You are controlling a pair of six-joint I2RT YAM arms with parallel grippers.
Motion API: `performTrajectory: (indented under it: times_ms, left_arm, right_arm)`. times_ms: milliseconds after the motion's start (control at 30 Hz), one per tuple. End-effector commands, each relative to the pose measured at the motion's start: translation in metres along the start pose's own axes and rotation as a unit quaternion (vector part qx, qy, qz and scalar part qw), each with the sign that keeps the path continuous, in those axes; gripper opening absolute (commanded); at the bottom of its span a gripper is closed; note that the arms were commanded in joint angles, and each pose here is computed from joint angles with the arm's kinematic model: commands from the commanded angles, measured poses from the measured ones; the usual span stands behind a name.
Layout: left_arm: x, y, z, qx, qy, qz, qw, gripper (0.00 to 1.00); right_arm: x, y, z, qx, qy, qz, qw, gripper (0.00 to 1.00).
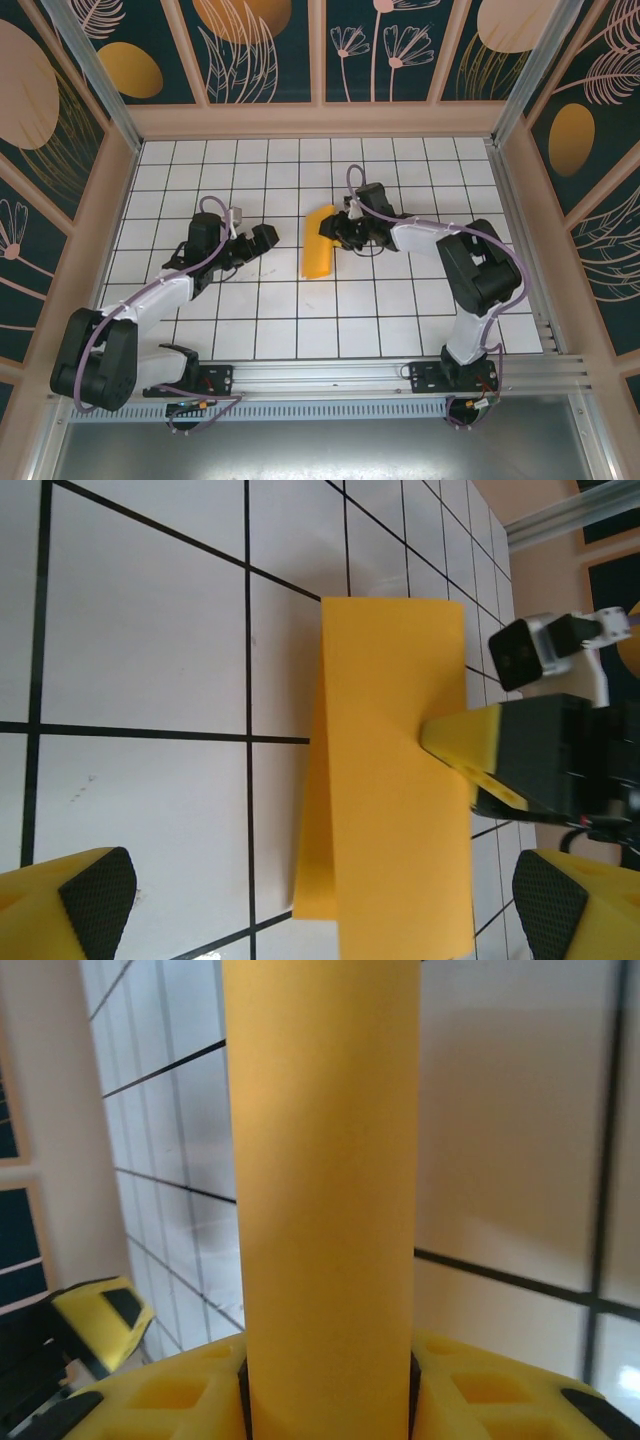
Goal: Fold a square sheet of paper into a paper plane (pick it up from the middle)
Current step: Fold the square sheet of paper in half at the center of the table.
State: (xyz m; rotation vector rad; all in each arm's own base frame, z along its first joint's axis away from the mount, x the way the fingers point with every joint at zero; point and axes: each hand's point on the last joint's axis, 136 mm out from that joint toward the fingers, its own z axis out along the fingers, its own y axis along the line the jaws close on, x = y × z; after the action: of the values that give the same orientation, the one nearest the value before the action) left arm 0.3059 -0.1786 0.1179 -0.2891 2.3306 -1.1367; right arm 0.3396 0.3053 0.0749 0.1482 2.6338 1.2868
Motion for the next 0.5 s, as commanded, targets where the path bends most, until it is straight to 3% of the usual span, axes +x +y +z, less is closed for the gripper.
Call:
performTrajectory:
  times_ms: [0,333,467]
  left_arm:
    - [-0.004,-0.017,0.004,0.034,0.007,0.009,0.999,0.99]
    - [-0.001,-0.023,0.013,0.047,0.032,0.016,0.998,0.95]
    - [0.002,-0.025,0.017,0.049,0.041,0.020,0.998,0.94]
  right_arm:
    - [0.002,-0.029,-0.001,0.029,0.007,0.000,1.000,0.44]
    - [-0.002,-0.049,-0.018,0.100,-0.004,-0.009,0.995,0.64]
    - [-0.006,-0.050,-0.030,0.116,-0.030,-0.005,0.993,0.63]
